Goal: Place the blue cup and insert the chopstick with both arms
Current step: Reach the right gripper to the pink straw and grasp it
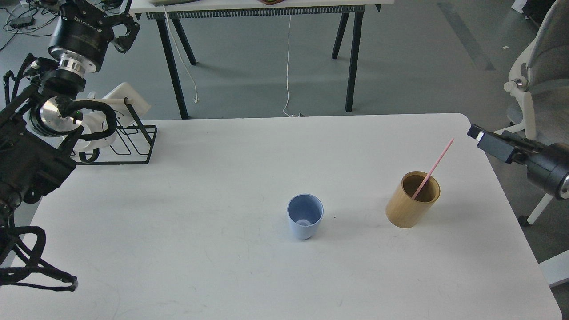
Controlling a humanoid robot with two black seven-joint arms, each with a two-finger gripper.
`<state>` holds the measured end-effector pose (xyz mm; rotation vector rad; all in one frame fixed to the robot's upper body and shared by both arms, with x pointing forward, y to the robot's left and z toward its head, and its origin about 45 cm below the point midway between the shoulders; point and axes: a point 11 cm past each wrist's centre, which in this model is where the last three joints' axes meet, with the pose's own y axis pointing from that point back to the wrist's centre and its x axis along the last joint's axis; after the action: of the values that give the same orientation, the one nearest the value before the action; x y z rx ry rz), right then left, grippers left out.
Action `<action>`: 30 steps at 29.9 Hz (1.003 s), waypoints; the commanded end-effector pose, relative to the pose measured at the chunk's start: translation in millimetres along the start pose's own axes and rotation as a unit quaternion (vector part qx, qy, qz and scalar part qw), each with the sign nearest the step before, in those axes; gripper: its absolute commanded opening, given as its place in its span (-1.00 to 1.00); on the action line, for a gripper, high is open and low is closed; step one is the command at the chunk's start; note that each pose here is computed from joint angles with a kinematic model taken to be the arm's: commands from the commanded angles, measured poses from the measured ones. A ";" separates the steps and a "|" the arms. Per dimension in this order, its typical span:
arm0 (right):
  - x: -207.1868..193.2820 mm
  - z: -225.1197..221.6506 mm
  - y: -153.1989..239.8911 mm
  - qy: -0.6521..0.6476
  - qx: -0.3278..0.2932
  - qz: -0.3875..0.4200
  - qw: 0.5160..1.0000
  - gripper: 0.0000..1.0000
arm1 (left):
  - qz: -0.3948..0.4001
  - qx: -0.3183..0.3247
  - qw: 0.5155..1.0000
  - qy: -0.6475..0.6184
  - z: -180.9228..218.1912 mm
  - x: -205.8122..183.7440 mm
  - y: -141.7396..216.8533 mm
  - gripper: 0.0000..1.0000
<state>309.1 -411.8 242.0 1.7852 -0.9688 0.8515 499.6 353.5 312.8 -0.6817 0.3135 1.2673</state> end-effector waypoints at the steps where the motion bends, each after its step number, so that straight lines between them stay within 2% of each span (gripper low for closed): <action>1: -29.3 6.8 -8.0 0.015 -0.005 -0.008 1.000 0.95 | 0.002 0.007 1.000 0.011 -14.3 -2.8 -0.4 0.99; 6: -50.6 -3.0 -23.8 0.028 0.014 -0.018 0.999 0.80 | 0.002 0.014 1.000 0.007 -16.6 -2.1 0.7 0.99; 12: -62.0 0.7 -40.2 0.040 0.009 -0.021 0.999 0.45 | -0.001 0.021 1.000 -0.001 -9.6 -3.3 -2.7 0.99; 20: -70.3 -17.3 -61.4 0.050 0.033 -0.034 0.998 0.11 | -0.002 0.016 1.000 -0.007 -1.2 -2.4 -4.2 0.99; 26: -73.3 -20.8 -63.1 0.053 0.038 -0.040 0.997 -0.32 | -0.001 0.016 1.000 -0.009 -0.1 -1.2 -3.8 0.99; 30: -75.8 -19.2 -61.8 0.053 0.035 -0.044 0.997 -0.41 | -0.001 0.016 1.000 -0.011 0.5 -0.8 -3.7 0.99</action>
<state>328.0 -356.3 162.1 1.8104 -0.7990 0.9320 502.8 351.9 314.5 -0.6423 0.3169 1.2639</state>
